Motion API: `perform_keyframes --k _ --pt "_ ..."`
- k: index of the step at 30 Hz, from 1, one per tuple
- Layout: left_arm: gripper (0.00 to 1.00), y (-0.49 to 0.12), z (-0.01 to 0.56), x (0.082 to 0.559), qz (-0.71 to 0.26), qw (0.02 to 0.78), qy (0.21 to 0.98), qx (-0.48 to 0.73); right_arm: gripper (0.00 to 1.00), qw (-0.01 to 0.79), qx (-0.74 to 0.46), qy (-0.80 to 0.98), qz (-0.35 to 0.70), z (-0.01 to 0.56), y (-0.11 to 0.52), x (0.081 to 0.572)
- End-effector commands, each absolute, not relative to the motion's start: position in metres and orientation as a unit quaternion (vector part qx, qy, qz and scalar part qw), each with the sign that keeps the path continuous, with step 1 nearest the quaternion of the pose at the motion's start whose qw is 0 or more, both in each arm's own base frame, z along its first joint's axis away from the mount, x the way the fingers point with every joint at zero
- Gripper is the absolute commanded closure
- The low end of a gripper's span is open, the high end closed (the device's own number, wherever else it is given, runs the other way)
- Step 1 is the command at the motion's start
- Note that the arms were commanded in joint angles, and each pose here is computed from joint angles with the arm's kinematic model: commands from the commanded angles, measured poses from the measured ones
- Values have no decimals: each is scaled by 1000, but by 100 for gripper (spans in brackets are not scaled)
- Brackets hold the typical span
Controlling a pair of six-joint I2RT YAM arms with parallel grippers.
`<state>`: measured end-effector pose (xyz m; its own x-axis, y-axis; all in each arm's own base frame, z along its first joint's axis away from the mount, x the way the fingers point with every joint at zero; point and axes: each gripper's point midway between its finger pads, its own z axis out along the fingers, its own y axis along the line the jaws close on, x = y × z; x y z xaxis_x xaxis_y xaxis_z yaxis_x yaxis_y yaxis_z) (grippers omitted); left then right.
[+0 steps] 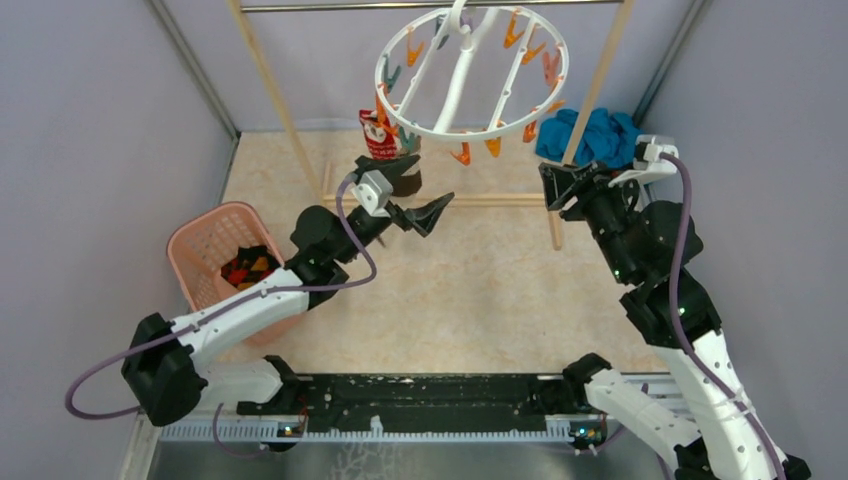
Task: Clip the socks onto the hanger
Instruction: Open the clamp at the hanger.
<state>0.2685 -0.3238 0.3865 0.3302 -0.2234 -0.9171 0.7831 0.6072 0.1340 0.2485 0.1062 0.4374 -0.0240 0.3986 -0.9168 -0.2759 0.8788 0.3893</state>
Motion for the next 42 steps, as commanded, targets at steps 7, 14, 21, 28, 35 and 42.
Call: perform_keyframes --k 7,14,21,28,35,42 --pt "1 -346 422 279 -366 796 377 301 53 716 47 657 229 448 98 246" --pt "1 -358 417 299 -373 804 377 271 53 717 40 662 215 448 96 249" --pt "1 -371 411 325 -375 807 389 236 53 718 39 659 222 451 96 244" --pt "9 -388 415 328 -414 796 382 222 53 715 44 661 223 448 95 244" --pt "20 -399 413 330 -419 794 385 215 53 715 44 663 217 446 93 244" --pt "41 -395 410 325 -421 792 386 216 53 717 43 661 217 447 94 244"
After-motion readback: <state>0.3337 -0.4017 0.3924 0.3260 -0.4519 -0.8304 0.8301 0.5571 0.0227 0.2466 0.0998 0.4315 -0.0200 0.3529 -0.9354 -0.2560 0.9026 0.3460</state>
